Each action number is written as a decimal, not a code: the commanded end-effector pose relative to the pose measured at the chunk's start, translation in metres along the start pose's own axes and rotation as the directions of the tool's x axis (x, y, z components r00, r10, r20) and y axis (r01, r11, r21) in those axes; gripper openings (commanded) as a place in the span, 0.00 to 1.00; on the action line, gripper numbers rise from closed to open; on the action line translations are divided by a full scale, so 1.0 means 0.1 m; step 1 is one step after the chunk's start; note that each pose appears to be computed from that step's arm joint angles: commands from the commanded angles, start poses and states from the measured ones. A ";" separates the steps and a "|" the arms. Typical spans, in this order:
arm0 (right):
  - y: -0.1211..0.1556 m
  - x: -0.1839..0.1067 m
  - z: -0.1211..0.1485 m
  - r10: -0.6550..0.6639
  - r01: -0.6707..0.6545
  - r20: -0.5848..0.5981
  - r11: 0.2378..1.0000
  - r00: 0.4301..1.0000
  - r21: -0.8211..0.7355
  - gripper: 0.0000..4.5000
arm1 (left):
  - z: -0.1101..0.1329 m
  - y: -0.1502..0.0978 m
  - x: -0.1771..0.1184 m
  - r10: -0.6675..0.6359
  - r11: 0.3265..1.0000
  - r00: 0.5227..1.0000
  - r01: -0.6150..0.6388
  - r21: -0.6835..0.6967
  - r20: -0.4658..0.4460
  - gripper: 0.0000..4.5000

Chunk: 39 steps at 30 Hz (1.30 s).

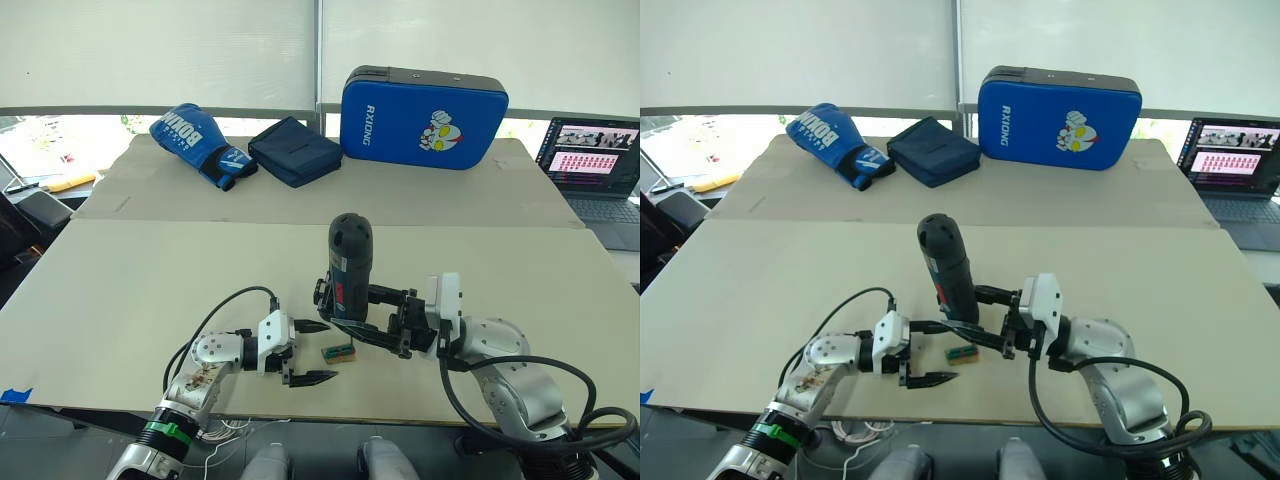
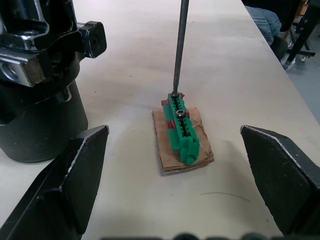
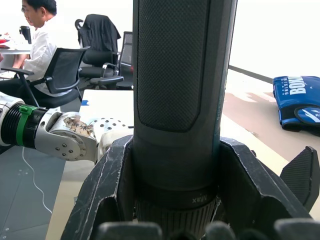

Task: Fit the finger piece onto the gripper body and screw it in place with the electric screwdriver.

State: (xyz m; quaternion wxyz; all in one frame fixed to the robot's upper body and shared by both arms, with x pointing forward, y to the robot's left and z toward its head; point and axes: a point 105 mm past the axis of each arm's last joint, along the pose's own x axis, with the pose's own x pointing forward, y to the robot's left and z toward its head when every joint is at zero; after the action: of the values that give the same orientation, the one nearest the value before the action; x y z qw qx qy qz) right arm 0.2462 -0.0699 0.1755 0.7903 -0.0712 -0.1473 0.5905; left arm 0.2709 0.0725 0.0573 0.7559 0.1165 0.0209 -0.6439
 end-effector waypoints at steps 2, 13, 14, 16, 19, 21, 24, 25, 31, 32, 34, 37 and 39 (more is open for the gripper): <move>0.01 0.01 0.10 0.005 -0.005 0.040 1.000 0.999 -0.022 0.43 | -0.17 -0.10 0.02 -0.022 0.998 0.999 0.020 -0.057 -0.035 1.00; 0.01 0.00 0.20 0.008 -0.007 0.071 1.000 0.997 -0.028 0.43 | -0.11 -0.11 0.02 -0.037 0.999 0.999 0.037 -0.037 -0.014 1.00; 0.02 0.00 0.21 0.009 -0.007 0.076 1.000 0.997 -0.030 0.43 | -0.09 -0.11 0.01 -0.040 0.999 0.999 0.039 -0.034 -0.009 1.00; 0.02 0.00 0.25 0.009 -0.006 0.086 0.999 0.996 -0.033 0.43 | -0.07 -0.11 -0.02 -0.043 0.999 0.999 0.043 -0.031 0.002 1.00; 0.02 0.00 0.29 0.011 -0.007 0.093 0.999 0.996 -0.040 0.43 | 0.01 -0.10 -0.07 -0.047 0.998 0.998 0.048 -0.026 0.045 1.00; 0.02 -0.01 0.31 0.011 -0.007 0.097 0.999 0.995 -0.041 0.43 | 0.04 -0.09 -0.09 -0.047 0.999 0.997 0.048 -0.011 0.062 1.00; 0.00 -0.01 0.38 0.004 0.001 0.111 0.999 0.994 -0.043 0.43 | 0.09 -0.07 -0.13 -0.045 0.999 0.995 0.045 0.009 0.084 1.00; -0.02 -0.01 0.41 -0.002 0.007 0.120 0.999 0.993 -0.044 0.43 | 0.12 -0.07 -0.15 -0.047 0.999 0.994 0.045 0.017 0.096 1.00; -0.06 -0.05 0.56 -0.019 0.027 0.137 0.998 0.990 -0.052 0.43 | 0.25 0.00 -0.27 -0.051 0.997 0.991 0.042 0.070 0.125 1.00; -0.07 -0.07 0.60 -0.023 0.031 0.138 0.998 0.990 -0.054 0.43 | 0.29 0.02 -0.30 -0.049 0.996 0.990 0.039 0.075 0.132 1.00; -0.10 -0.10 0.67 -0.036 0.045 0.140 0.997 0.989 -0.058 0.43 | 0.40 0.07 -0.36 -0.037 0.997 0.987 0.025 0.078 0.159 1.00; -0.15 -0.14 0.76 -0.054 0.063 0.142 0.996 0.988 -0.061 0.43 | 0.53 0.13 -0.44 -0.025 0.998 0.982 0.013 0.062 0.187 1.00; -0.20 -0.17 0.83 -0.072 0.082 0.147 0.995 0.987 -0.065 0.43 | 0.60 0.19 -0.52 -0.007 1.000 0.979 0.004 0.014 0.206 1.00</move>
State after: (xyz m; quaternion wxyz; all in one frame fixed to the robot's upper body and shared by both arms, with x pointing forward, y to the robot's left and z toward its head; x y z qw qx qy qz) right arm 0.2432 -0.0943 0.2349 0.8064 -0.0443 -0.1861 0.5595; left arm 0.2724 0.1098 0.1135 0.7510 0.0666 -0.0477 -0.6552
